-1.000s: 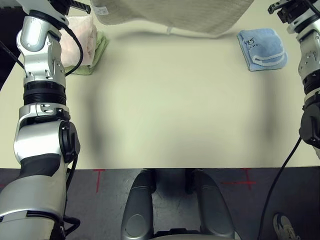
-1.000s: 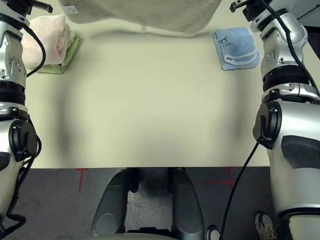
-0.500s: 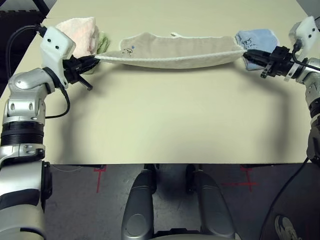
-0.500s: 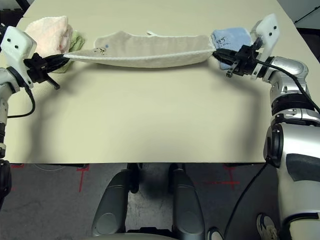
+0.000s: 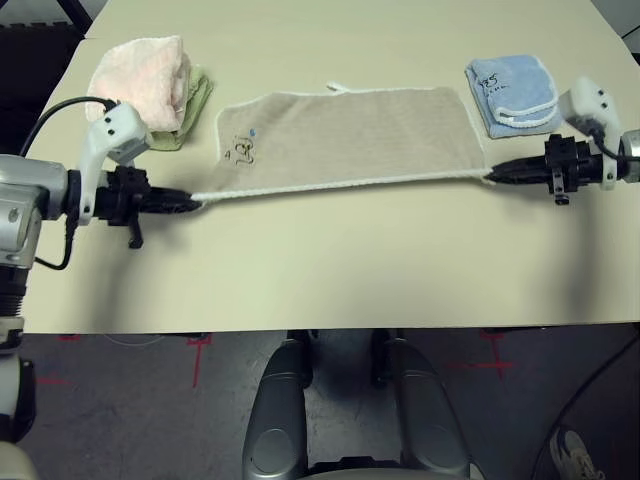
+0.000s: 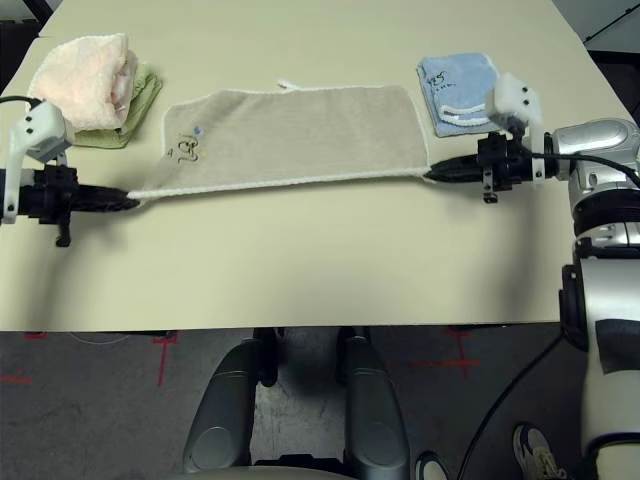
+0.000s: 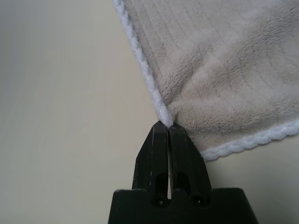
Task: Fold the towel and set it aside.
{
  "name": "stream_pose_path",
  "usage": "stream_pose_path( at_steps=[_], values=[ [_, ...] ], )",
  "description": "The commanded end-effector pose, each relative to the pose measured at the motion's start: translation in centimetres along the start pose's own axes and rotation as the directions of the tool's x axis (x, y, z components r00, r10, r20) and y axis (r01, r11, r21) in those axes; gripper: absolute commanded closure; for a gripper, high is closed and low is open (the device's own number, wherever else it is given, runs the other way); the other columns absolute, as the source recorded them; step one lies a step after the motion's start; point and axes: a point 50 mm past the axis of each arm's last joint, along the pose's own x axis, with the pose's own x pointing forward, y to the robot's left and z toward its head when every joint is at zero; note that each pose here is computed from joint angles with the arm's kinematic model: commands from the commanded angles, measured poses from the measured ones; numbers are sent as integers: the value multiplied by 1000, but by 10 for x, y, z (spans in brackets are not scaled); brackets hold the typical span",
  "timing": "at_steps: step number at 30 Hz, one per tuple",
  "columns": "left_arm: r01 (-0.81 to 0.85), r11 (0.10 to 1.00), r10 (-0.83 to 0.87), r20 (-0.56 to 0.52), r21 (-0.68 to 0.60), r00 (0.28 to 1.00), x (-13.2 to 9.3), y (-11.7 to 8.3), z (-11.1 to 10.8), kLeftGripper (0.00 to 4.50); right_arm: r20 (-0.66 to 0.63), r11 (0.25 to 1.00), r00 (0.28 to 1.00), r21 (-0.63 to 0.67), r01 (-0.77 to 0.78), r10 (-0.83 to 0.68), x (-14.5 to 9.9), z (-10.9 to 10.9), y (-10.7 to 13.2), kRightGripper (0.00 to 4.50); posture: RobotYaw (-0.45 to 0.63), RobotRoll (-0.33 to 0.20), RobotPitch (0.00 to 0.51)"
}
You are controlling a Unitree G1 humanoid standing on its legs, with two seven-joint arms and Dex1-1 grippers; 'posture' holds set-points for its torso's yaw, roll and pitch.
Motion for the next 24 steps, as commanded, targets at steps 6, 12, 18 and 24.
stream_pose_path(
  at_steps=[6, 12, 18, 24],
  values=[
    [-21, 995, 34, -137, 99, 990, -17, 6, -4, 4479, 10, 990, 992, 47, -130, 130, -7, 6, 21, 4500, -54, 0, 308],
    [15, 991, 11, -196, 132, 981, -27, 5, -7, 4479, -57, 977, 977, 68, -202, 206, -9, 3, 34, 4500, -50, 0, 305],
    [75, 991, -50, -214, 110, 976, -24, 0, -13, 4479, -150, 970, 959, 29, -240, 241, -8, -4, 37, 4500, -49, 0, 306],
    [124, 991, -105, -265, 53, 958, -26, -7, -20, 4479, -253, 974, 944, -29, -226, 212, -12, -9, 30, 4500, -57, 0, 305]
  ],
)
